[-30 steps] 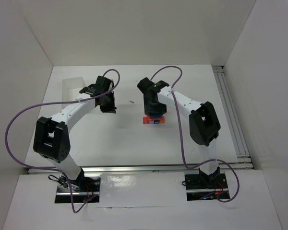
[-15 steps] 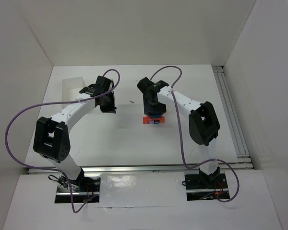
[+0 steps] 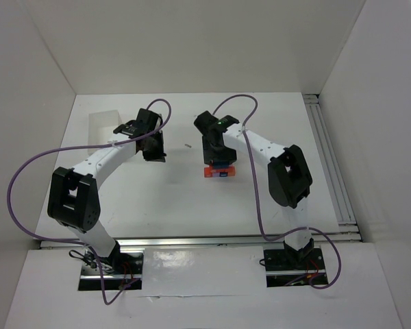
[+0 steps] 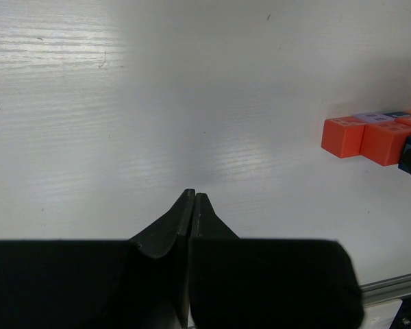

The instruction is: Build the wood block tower

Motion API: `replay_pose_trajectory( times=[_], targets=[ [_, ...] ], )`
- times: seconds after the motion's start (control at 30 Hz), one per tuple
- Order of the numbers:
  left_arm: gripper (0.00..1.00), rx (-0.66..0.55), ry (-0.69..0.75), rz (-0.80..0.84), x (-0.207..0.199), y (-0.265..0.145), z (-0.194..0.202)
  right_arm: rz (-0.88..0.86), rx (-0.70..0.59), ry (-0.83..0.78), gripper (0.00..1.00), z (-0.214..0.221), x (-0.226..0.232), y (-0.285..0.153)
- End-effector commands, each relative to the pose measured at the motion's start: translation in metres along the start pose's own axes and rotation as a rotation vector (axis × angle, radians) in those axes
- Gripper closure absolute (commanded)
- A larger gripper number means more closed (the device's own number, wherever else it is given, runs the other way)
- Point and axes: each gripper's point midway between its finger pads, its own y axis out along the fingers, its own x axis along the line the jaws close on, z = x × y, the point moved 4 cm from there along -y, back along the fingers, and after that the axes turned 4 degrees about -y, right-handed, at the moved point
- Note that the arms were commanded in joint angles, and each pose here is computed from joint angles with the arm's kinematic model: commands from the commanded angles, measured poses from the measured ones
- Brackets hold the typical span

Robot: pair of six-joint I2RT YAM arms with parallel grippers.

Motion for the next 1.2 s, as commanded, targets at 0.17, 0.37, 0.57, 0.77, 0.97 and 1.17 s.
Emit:
replay_pose_trajectory(
  times=[0.17, 0.37, 0.57, 0.77, 0.97, 1.17],
  targets=[
    [0.95, -0.022, 0.005, 0.023, -0.002, -0.005, -0.006, -0.008, -0.025, -0.007, 0.26, -0.007, 0.007, -0.004],
    [0.95, -0.022, 0.005, 0.023, -0.002, -0.005, -0.006, -0.004, -0.039, -0.003, 0.11, -0.012, 0.006, -0.011],
    [0.95, -0.022, 0.005, 0.023, -0.001, -0.003, -0.005, -0.008, -0.151, 0.02, 0.02, -0.044, 0.005, -0.04],
    [0.95, -0.03, -0.005, 0.009, 0.004, -0.003, -0.008, -0.008, -0.223, 0.003, 0.03, -0.094, 0.007, -0.027],
    [0.95, -0.058, -0.014, -0.05, 0.02, -0.009, -0.017, -0.052, -0.35, -0.058, 0.06, -0.145, 0.013, 0.004],
    [0.95, -0.067, -0.033, -0.072, 0.027, -0.01, -0.017, -0.081, -0.37, -0.009, 0.09, -0.17, 0.0, 0.035]
  ],
)
